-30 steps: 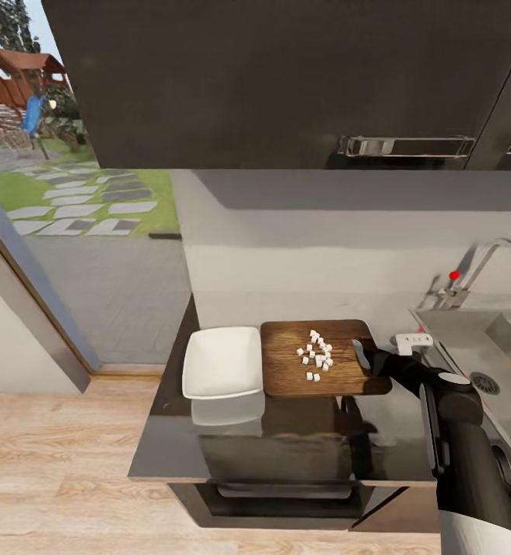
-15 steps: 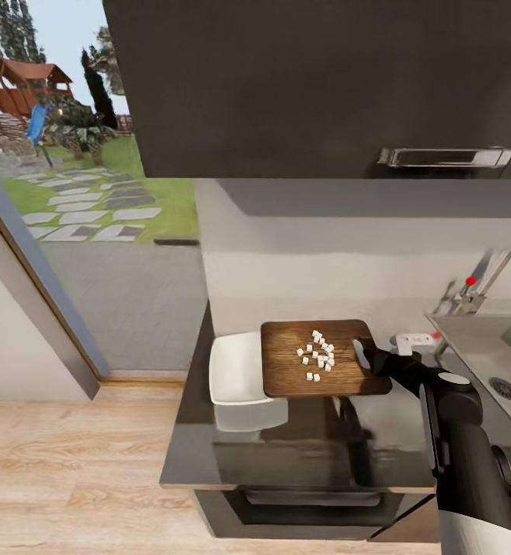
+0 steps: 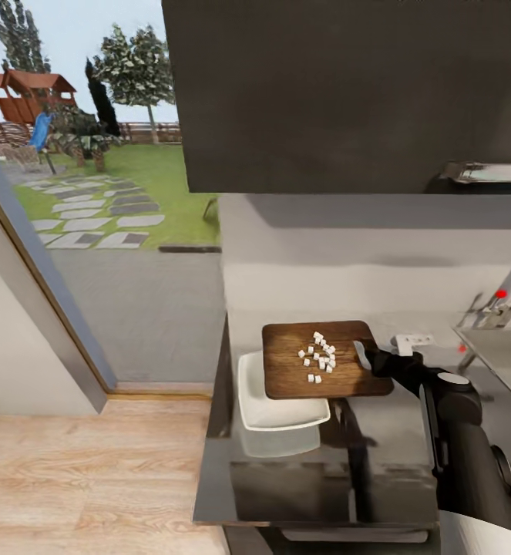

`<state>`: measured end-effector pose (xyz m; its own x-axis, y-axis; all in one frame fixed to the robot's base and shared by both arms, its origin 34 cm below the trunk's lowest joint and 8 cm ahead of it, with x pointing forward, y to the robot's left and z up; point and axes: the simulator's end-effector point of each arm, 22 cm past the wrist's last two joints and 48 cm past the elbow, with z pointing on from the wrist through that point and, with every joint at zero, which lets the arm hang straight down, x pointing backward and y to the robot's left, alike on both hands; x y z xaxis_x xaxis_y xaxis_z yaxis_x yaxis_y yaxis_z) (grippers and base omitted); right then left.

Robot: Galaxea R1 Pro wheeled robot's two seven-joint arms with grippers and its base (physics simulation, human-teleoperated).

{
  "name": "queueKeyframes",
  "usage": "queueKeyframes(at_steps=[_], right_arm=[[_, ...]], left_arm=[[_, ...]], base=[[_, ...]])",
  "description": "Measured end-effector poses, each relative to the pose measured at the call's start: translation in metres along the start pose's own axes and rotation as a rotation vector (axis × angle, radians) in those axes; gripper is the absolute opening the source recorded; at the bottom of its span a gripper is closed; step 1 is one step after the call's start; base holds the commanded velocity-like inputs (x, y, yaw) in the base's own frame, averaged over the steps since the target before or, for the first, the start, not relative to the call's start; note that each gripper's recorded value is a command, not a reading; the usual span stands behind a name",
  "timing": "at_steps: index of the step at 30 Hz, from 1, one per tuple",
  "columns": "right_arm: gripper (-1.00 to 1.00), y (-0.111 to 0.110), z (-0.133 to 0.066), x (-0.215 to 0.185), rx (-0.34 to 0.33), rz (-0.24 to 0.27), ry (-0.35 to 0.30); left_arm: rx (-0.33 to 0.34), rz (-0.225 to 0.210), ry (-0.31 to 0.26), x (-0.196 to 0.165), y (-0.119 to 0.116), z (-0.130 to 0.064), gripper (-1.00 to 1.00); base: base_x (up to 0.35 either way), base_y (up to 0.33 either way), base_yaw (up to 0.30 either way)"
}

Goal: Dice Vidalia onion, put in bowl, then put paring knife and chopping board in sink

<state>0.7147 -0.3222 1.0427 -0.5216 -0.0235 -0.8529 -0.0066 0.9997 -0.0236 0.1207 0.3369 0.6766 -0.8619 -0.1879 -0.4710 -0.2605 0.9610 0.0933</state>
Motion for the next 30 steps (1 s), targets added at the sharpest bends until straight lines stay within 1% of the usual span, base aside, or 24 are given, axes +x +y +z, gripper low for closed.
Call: queueKeyframes(at_steps=[3,7,15,30], right_arm=[[-1.00,-0.0012,-0.0016,-0.0017,0.005,-0.005,-0.002],[-1.00,-0.0003,-0.0031,-0.0042,0.002,-0.003,-0.007],[-1.00,0.0003,-0.0031,-0.0042,0.001,-0.003,-0.007],[-1.00,0.0018,-0.0027,-0.0053,-0.004,-0.005,-0.013]], left_arm=[[0.001,-0.001,-0.005,-0.0017,-0.0005,0.0008,1.00],[0.002,-0.002,-0.010,-0.0032,-0.0010,0.0015,1.00],[0.002,-0.002,-0.011,-0.0034,-0.0011,0.0016,1.00],[0.003,-0.001,-0.011,-0.0034,-0.0012,0.0016,1.00]], base=[[0.083,0.255,0.000],[0.011,0.085,0.000],[0.001,0.166,0.000],[0.000,0.009,0.000]])
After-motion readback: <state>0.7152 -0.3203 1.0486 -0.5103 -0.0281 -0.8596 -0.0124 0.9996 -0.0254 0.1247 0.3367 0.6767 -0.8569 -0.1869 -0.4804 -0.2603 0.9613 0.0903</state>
